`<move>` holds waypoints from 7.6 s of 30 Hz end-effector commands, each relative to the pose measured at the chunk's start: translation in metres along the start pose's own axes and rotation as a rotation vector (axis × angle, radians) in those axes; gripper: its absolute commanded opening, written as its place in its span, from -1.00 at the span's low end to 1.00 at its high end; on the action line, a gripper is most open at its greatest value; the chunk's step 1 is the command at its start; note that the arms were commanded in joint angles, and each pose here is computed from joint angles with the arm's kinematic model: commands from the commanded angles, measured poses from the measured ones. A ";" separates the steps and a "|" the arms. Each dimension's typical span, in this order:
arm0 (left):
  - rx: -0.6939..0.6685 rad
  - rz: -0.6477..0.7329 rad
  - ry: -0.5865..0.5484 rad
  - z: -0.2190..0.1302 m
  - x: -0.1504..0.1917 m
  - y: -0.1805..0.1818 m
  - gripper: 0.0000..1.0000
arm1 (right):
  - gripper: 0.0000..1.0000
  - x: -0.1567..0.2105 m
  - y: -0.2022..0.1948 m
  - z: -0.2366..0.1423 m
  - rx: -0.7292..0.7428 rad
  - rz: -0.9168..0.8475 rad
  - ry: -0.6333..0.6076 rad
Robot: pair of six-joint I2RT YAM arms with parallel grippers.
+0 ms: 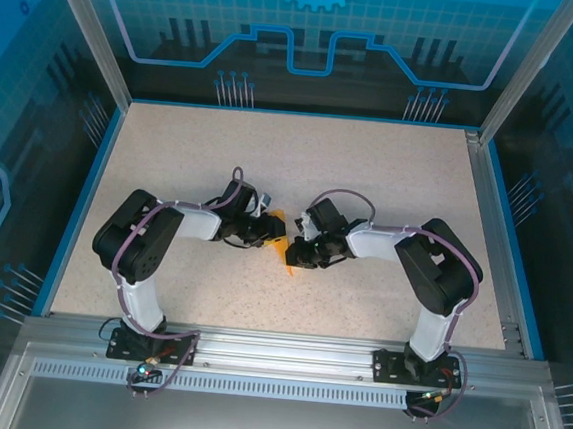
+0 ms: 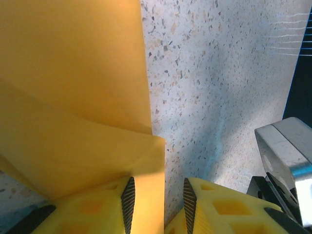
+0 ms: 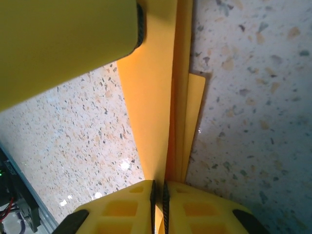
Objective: Fold a paper plane with a square sheet of paper (pick it up from the middle)
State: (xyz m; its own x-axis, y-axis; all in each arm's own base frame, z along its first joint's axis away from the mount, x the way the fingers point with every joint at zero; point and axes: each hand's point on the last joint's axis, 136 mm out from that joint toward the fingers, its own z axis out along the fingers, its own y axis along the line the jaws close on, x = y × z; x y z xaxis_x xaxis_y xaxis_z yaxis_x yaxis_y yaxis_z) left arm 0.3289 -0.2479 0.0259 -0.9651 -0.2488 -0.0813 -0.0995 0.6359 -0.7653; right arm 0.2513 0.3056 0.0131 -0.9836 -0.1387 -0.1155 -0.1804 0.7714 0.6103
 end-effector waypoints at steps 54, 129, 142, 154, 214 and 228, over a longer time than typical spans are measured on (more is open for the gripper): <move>-0.148 -0.064 0.108 0.010 0.020 0.037 -0.36 | -0.98 -0.001 -0.008 0.010 -0.076 0.100 -0.045; -0.113 -0.093 -0.034 -0.010 -0.074 0.041 -0.33 | -1.00 0.051 -0.069 0.030 0.032 0.224 0.146; -0.051 -0.049 -0.095 -0.036 -0.118 0.049 -0.28 | -1.00 0.052 -0.068 0.032 0.011 0.232 0.151; -0.028 -0.062 -0.195 -0.089 -0.137 0.013 -0.22 | -0.96 0.018 -0.020 0.024 -0.150 0.167 0.039; -0.504 -0.113 0.038 -0.045 -0.009 0.027 -0.67 | -0.57 -0.034 0.013 0.009 0.040 -0.155 0.029; -0.397 -0.027 -0.204 -0.092 -0.022 -0.009 -0.42 | -1.00 -0.063 -0.007 -0.066 0.492 -0.169 -0.205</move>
State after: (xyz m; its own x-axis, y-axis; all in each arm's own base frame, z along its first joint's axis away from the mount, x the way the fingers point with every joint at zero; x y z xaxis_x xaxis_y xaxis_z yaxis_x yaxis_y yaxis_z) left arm 0.3202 -0.1903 0.0729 -0.9314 -0.3422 -0.1238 -0.2534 0.8541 -0.4541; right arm 0.2930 0.3028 0.0329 -0.9269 -0.2685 -0.2623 -0.3461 0.8819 0.3202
